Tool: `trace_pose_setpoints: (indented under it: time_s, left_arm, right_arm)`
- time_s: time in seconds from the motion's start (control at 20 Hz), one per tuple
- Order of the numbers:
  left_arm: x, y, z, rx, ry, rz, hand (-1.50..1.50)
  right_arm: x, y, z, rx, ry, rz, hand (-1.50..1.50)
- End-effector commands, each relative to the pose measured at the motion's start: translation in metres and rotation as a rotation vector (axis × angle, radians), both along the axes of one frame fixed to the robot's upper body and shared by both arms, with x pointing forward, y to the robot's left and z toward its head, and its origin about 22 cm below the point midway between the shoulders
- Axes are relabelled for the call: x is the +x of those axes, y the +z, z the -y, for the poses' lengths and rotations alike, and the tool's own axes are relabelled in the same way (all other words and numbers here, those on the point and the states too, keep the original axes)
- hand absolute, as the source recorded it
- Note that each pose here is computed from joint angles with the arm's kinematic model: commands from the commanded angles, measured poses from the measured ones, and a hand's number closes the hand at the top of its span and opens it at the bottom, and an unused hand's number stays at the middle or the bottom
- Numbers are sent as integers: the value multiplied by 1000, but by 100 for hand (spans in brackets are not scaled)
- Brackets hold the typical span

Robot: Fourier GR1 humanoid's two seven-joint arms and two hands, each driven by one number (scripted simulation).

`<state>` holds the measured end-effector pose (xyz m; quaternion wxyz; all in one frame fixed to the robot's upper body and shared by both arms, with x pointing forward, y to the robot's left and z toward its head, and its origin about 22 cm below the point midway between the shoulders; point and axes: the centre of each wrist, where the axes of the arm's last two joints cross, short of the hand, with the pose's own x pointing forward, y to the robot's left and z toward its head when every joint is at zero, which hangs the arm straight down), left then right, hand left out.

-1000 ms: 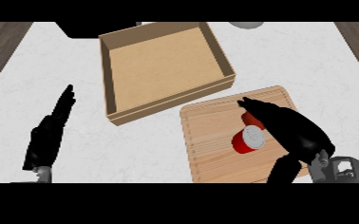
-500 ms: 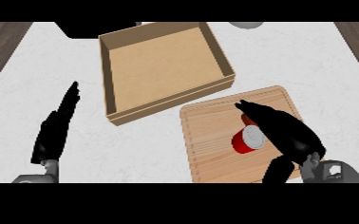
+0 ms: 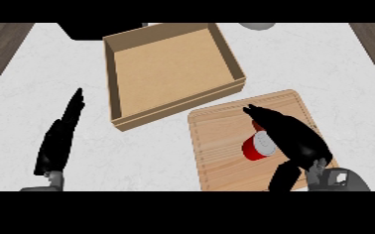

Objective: Pick the can from the cutting board and place it in the cardboard box

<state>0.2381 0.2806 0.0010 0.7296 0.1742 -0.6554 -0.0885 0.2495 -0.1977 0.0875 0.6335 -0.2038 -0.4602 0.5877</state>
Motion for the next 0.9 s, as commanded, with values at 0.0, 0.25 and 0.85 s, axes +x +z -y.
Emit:
trace_pose_setpoints:
  time_s: [0.0, 0.25, 0.85]
  left_arm:
    - [8, 7, -15, 10, -2, 2, 0]
    - [5, 4, 1, 1, -4, 8, 0]
    - [17, 21, -11, -13, -18, -16, 0]
  right_arm:
    - [4, -10, -18, 6, -6, -3, -150]
    - [-3, -11, -8, -37, 39, -23, -150]
    - [9, -31, -21, -77, 28, 207, 150]
